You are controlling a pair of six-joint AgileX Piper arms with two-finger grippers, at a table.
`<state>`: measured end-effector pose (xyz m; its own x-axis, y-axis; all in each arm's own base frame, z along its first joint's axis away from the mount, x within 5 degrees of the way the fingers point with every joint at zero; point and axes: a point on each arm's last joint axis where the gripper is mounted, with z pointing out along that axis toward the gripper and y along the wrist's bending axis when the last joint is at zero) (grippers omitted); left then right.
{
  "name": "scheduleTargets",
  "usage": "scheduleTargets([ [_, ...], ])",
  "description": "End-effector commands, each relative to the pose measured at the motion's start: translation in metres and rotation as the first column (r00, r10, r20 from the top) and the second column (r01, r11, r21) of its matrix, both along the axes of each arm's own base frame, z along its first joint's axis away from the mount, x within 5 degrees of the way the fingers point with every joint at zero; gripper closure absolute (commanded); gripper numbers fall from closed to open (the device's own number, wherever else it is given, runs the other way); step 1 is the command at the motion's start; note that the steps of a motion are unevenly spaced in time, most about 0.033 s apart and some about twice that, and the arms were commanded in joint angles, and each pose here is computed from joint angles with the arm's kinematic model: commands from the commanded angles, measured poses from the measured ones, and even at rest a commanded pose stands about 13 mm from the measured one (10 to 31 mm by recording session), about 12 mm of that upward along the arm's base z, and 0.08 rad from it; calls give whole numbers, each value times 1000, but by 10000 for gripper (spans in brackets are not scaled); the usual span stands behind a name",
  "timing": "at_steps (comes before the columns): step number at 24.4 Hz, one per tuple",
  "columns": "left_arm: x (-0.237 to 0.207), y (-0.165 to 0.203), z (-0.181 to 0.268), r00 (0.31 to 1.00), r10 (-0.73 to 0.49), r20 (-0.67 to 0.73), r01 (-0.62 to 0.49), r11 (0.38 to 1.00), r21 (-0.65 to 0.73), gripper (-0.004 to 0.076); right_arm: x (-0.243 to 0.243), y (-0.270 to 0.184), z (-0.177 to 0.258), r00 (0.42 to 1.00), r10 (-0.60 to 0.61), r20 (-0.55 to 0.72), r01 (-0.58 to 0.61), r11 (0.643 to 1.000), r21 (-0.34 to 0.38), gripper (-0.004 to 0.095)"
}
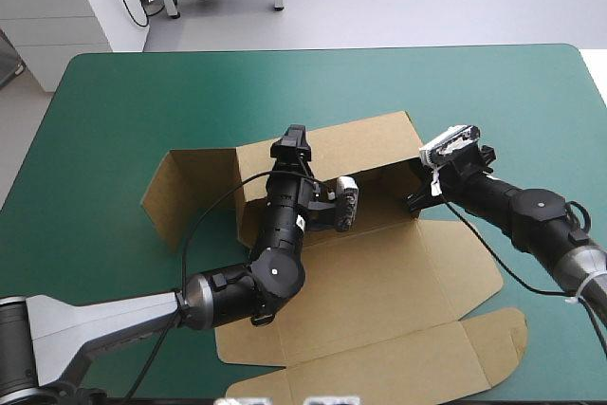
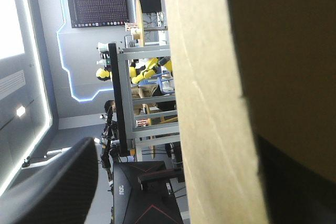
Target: Fold the box
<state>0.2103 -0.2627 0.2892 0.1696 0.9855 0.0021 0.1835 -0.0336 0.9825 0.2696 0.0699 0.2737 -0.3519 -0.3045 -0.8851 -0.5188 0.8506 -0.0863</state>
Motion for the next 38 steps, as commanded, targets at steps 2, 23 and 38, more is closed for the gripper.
scheduleTargets([
  [2,-12,-1,27,991,10,134,-7,1000,-27,176,10,-1,25,996,-38,79,36,999,19,928],
  [23,-50,-30,49,985,-154,-83,150,987,-48,730,59,1,12,994,-106,18,105,994,5,927],
  [38,59,128,180,818,-63,-572,-398,657,-641,731,58,1,12,994,-110,1,109,993,33,927],
])
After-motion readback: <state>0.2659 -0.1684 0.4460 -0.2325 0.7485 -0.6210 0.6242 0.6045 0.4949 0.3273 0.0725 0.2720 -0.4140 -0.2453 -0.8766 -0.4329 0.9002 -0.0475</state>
